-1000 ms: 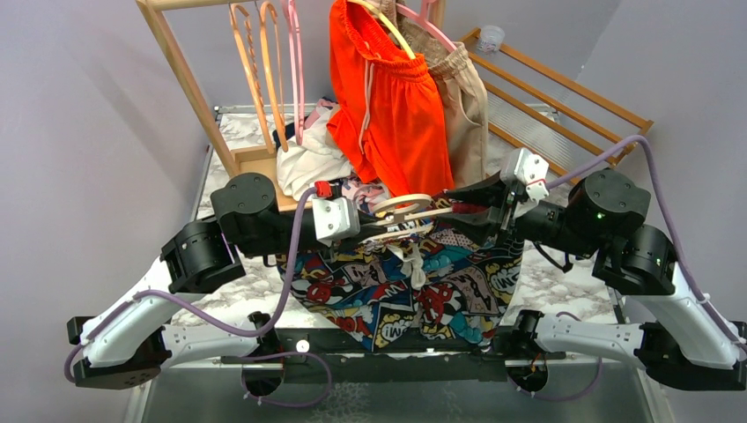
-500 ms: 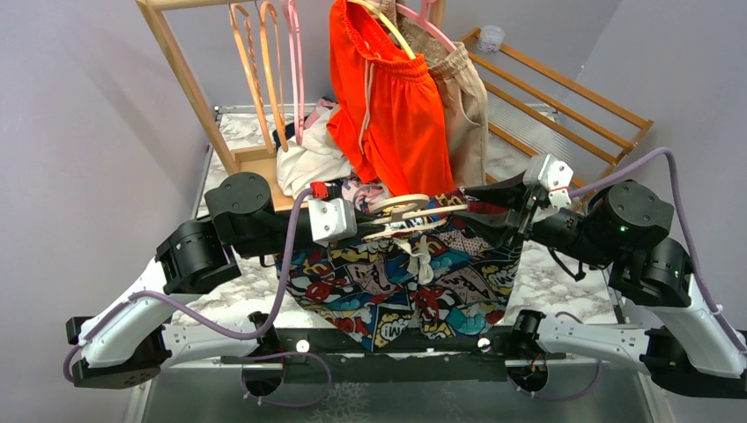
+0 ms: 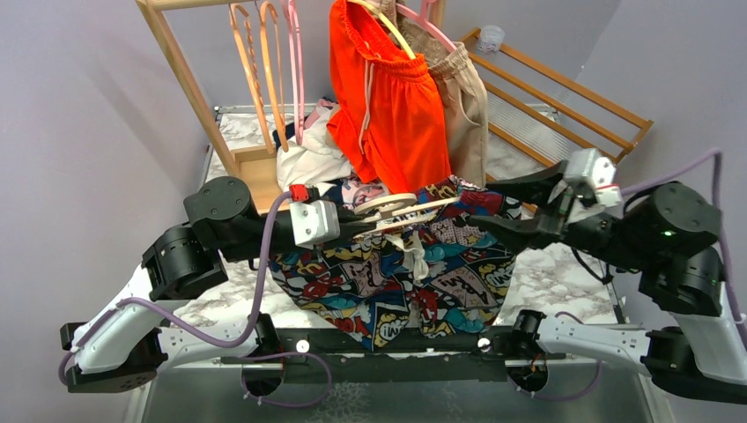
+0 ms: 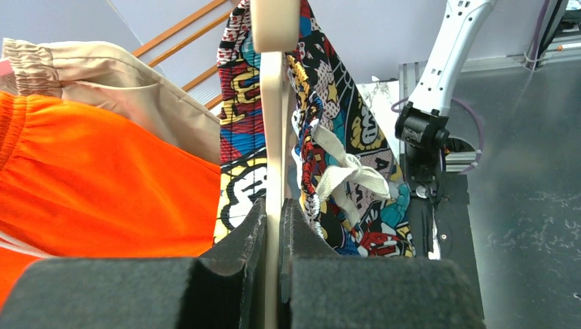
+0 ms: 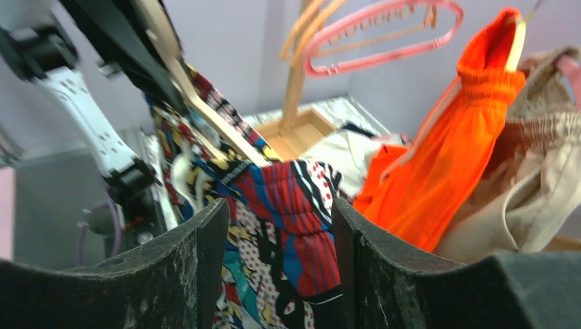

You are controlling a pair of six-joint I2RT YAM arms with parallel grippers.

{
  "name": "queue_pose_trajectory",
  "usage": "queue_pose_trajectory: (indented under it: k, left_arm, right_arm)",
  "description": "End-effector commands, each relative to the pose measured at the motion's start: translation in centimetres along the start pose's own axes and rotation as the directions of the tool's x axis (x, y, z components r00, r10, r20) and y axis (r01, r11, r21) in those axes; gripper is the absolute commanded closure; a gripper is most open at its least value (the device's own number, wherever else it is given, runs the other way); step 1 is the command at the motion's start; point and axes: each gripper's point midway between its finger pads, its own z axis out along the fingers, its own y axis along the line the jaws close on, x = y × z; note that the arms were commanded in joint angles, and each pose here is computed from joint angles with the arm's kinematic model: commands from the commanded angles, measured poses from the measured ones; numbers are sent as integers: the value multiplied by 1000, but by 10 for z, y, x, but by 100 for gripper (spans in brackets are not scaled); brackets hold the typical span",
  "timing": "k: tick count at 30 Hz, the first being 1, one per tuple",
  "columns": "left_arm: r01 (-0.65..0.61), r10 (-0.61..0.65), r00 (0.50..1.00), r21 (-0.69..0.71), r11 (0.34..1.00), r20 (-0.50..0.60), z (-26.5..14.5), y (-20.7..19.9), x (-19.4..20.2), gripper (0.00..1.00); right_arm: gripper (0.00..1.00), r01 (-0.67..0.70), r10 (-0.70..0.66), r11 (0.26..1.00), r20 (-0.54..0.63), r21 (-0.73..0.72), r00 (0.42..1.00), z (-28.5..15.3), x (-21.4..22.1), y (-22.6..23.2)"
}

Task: Place the shorts on the hanger
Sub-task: Hang the shorts on the hanger.

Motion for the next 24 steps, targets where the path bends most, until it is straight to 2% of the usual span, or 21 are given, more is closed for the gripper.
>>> queue_pose_trajectory:
  k: [1, 4, 7, 10, 15, 18, 24]
  left_arm:
    - [-38, 45, 991, -59, 998, 129, -10, 12, -39, 100]
    - [-23, 32, 992, -71, 997, 125, -8, 14, -36, 100]
    - [-13, 28, 992, -123, 992, 123, -6, 22, -31, 100]
    - [-23, 37, 990, -110, 994, 133, -6, 19, -29, 100]
    - [-48, 37, 986, 68, 997, 161, -1, -12, -30, 100]
    - [-24, -1, 992, 194, 981, 127, 3, -33, -23, 100]
    - [-11, -15, 996, 277, 961, 93, 5, -49, -11, 100]
  right_arm:
    - [41, -50, 71, 989, 148, -140, 986, -15, -51, 23]
    - [41, -74, 100, 981, 140, -181, 985, -10, -58, 29]
    - [42, -92, 108, 983, 94, -160, 990, 1, -46, 26]
    - [42, -110, 121, 984, 75, -139, 990, 13, -36, 24]
    - [37, -41, 68, 965, 94, -258, 993, 23, -43, 42]
    - [35, -13, 34, 941, 57, -339, 998, 28, -38, 54]
    - [34, -52, 40, 858, -36, -511, 999, 30, -12, 87]
